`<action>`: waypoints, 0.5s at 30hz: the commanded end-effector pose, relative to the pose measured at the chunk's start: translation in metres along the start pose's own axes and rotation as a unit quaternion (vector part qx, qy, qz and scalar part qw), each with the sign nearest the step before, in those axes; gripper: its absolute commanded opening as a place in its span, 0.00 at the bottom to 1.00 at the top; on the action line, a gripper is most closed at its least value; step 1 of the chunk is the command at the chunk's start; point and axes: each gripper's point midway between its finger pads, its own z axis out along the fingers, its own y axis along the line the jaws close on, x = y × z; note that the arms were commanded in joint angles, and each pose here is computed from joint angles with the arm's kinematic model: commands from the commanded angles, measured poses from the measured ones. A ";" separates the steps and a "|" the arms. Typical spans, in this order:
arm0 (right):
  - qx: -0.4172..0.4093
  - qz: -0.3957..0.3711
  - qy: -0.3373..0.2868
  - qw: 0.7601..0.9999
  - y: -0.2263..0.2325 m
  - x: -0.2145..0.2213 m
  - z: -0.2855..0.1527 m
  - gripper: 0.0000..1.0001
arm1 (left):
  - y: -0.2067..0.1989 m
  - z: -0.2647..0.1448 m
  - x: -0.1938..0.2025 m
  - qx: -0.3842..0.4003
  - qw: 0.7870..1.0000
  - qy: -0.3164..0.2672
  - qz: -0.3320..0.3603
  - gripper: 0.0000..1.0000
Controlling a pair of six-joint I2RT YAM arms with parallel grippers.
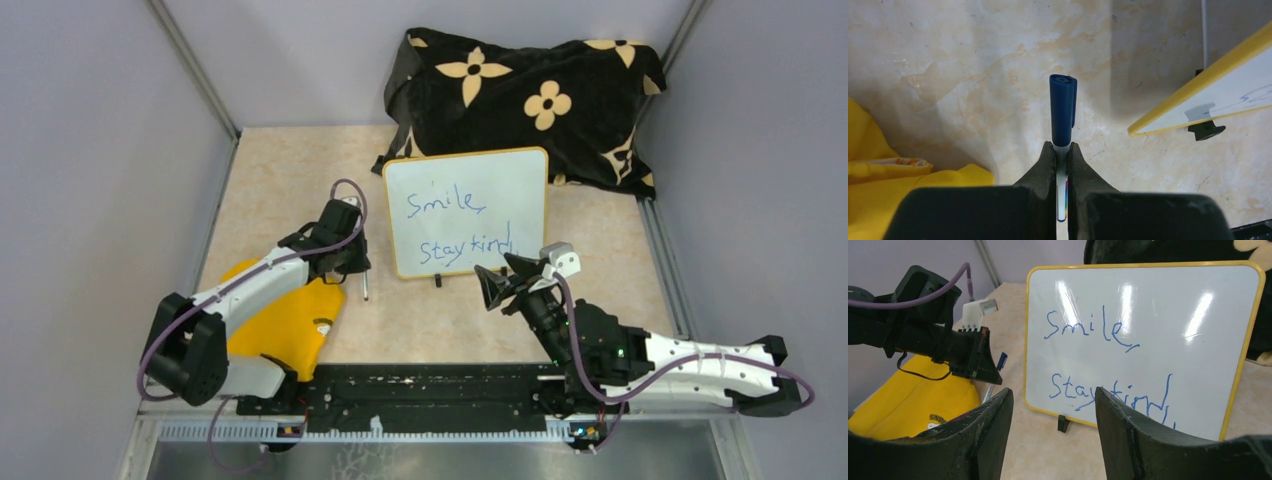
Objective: Write a sentence on the whiteboard
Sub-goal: Place the whiteboard marker at the center of the board.
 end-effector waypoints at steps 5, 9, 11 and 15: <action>-0.006 0.016 0.013 1.000 0.008 0.003 0.003 0.59 | 0.001 0.027 0.006 0.011 1.000 0.021 -0.009 0.01; -0.007 0.011 0.018 1.000 0.012 0.005 0.005 0.59 | 0.003 0.036 0.016 0.007 0.999 0.044 -0.004 0.01; -0.008 0.009 0.020 1.000 0.014 0.006 0.006 0.59 | 0.006 0.039 0.019 0.003 0.999 0.048 -0.003 0.01; -0.012 0.006 0.026 1.000 0.020 0.009 0.009 0.59 | 0.007 0.045 0.026 0.004 0.998 0.058 -0.006 0.03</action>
